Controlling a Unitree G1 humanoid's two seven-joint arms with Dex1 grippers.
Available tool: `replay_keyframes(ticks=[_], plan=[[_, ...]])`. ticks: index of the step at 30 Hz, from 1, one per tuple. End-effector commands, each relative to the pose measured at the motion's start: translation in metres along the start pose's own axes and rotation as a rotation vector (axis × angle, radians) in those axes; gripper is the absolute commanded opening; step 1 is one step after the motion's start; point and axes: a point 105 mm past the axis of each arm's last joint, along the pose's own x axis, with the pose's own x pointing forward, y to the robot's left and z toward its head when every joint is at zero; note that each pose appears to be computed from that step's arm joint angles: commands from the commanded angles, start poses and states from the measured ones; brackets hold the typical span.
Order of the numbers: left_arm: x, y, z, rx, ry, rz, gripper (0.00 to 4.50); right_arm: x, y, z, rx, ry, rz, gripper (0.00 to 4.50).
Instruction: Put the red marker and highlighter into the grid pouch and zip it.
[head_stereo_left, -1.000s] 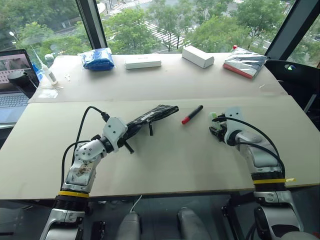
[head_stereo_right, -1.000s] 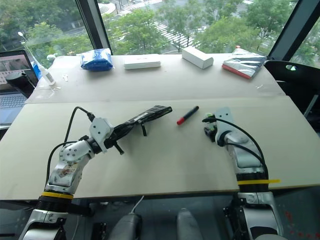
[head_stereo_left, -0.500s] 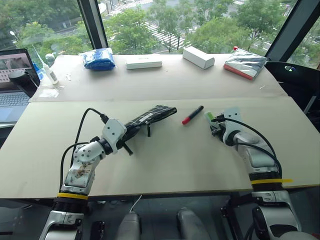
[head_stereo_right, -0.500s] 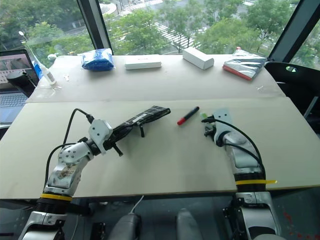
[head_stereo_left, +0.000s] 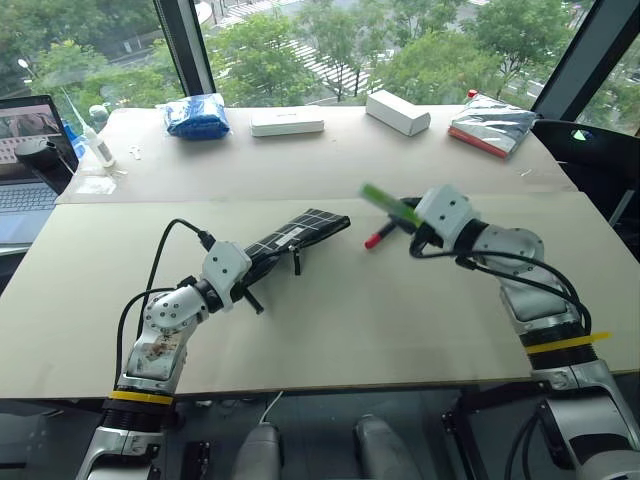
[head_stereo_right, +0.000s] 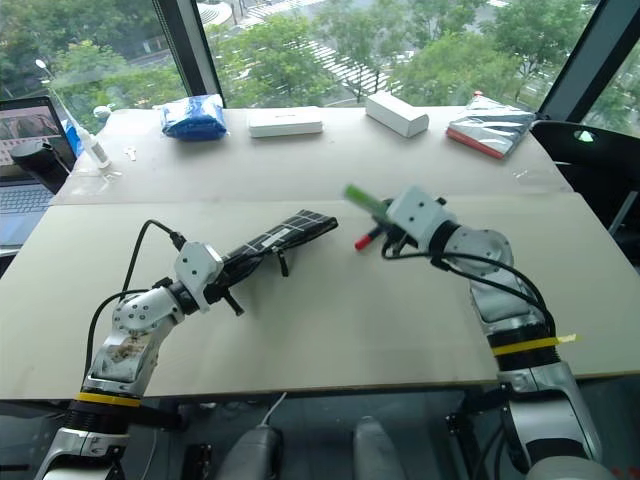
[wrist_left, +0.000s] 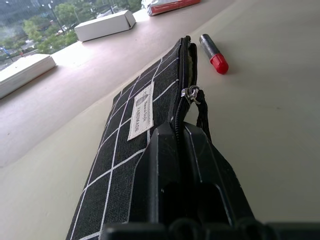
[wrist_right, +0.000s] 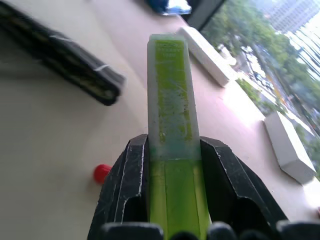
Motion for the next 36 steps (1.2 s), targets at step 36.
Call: replay_keyframes(ticks=[36], plan=[[-0.001,-0.001,0.012,0.043,-0.032,-0.010,0.00,0.035,-0.003,-0.004,-0.084,0.038,0.096,1.06]])
